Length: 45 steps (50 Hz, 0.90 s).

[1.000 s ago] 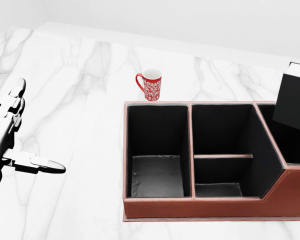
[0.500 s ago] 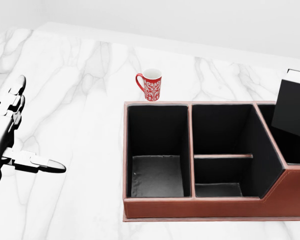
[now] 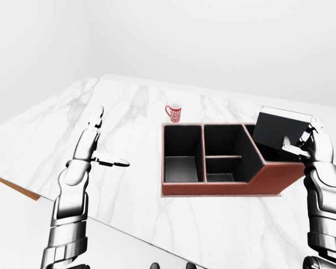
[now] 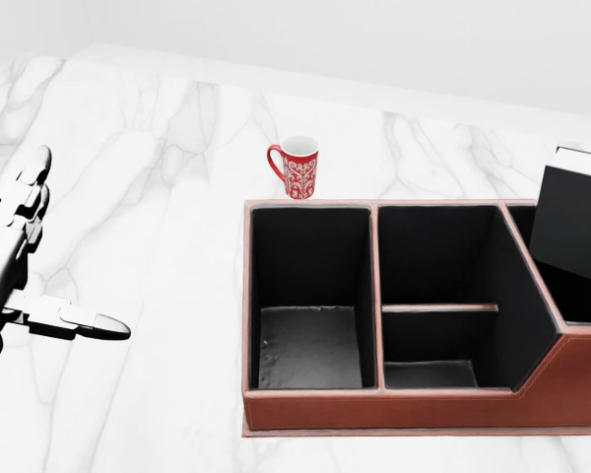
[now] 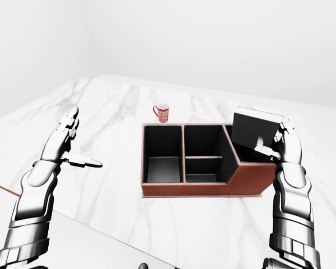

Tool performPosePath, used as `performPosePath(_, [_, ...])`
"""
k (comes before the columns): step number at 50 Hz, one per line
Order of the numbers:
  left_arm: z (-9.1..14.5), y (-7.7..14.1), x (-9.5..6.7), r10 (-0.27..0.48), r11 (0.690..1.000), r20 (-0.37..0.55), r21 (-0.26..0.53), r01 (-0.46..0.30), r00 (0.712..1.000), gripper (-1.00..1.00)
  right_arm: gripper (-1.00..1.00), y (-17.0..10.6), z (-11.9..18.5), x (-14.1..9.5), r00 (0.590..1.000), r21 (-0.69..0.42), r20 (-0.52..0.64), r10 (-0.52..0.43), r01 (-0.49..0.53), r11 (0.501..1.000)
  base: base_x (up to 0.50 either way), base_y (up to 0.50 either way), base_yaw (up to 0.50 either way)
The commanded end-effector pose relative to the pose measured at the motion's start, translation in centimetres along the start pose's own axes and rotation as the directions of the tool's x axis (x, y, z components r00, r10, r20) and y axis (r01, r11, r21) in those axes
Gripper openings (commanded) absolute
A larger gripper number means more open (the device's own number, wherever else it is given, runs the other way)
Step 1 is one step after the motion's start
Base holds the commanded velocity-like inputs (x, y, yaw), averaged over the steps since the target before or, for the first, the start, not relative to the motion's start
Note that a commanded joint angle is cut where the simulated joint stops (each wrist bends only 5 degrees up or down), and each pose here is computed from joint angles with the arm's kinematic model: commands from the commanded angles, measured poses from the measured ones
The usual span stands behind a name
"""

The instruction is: Pick up the book and place it in the right compartment of the caddy.

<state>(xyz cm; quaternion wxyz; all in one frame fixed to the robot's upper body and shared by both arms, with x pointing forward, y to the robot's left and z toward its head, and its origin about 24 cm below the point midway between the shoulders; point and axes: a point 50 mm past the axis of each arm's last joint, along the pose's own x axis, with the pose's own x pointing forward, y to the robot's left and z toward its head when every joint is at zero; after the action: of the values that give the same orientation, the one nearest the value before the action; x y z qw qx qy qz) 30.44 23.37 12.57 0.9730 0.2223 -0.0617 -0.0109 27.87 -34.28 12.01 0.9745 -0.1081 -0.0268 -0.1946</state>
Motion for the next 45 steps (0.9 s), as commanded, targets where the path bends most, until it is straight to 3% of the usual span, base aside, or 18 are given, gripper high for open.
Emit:
performPosePath(1, [-0.1,0.2,0.1,0.009,0.998,0.007,-0.057,-0.009,1.000,1.00,-1.00,-0.1,2.4,-0.4,0.994,0.060,0.111,-0.009,0.002,0.998,0.00,0.00,0.00])
performPosePath(45, [0.4,0.2,-0.1,0.006,0.999,0.028,-0.048,-0.004,1.000,1.00,-1.00,-1.0,0.8,-0.4,0.999,0.060,0.039,-0.032,0.030,0.998,0.00,0.00,0.00])
